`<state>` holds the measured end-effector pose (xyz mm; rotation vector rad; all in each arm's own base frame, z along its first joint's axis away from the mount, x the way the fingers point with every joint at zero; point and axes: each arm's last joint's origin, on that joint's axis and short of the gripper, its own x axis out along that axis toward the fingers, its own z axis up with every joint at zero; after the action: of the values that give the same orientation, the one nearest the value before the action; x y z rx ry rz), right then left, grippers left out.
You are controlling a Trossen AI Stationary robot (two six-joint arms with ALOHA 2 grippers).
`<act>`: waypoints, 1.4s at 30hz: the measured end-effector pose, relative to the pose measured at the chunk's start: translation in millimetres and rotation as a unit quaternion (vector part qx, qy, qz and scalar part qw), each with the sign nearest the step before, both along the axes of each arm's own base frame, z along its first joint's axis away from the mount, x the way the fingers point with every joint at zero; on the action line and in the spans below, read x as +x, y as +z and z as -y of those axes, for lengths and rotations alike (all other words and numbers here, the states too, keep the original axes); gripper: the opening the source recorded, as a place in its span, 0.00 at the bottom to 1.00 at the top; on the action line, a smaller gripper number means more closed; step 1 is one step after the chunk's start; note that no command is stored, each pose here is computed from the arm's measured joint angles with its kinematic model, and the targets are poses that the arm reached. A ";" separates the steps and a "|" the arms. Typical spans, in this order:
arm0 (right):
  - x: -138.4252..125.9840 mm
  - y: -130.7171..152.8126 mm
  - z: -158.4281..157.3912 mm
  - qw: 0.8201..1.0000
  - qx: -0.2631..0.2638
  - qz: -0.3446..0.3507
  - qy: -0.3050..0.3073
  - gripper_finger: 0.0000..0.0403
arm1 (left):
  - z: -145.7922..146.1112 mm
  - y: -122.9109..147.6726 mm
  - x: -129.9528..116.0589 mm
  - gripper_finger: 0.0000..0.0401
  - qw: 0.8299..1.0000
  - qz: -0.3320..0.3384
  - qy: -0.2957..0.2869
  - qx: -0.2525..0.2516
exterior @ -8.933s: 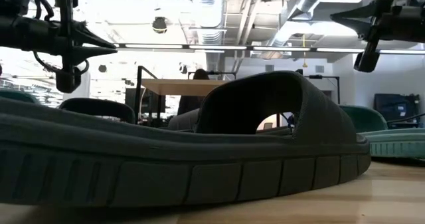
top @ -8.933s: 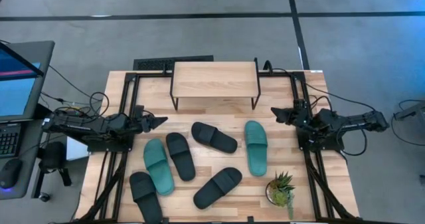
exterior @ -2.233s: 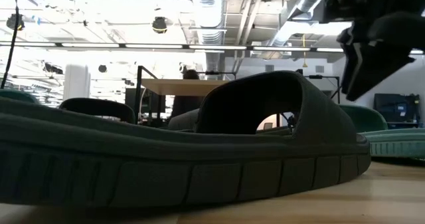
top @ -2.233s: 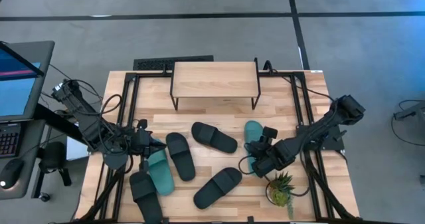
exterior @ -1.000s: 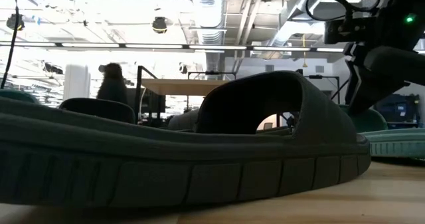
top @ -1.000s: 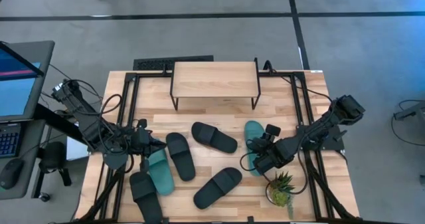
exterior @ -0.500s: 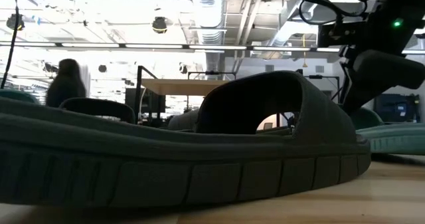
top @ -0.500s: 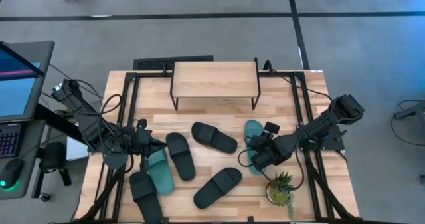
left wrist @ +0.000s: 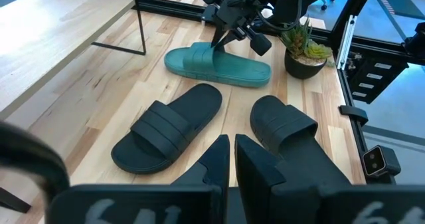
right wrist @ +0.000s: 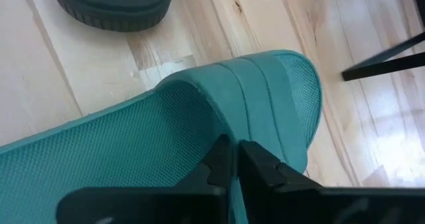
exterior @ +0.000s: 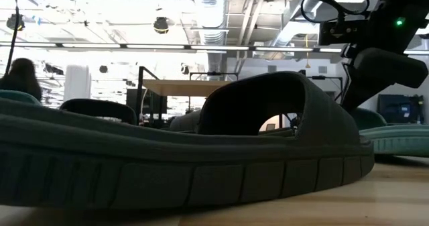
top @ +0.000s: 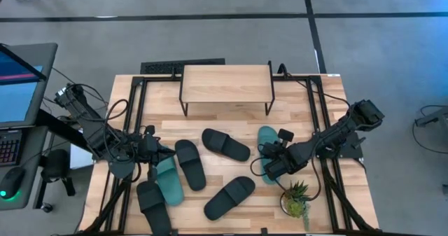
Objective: Pick and place slides into the shelf
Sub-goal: Put the blue slipper on the shelf
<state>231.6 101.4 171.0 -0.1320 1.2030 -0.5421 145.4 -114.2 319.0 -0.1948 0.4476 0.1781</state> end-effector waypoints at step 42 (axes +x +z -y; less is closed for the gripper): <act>23.1 78.0 -24.1 0.996 -0.036 0.061 0.049 0.00 | -1.9 -1.6 -0.9 0.03 1.000 -0.004 0.009 0.025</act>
<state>254.7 125.6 249.0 -0.2148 1.0540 -0.5010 144.5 -112.3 317.4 -0.1487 0.4490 0.2084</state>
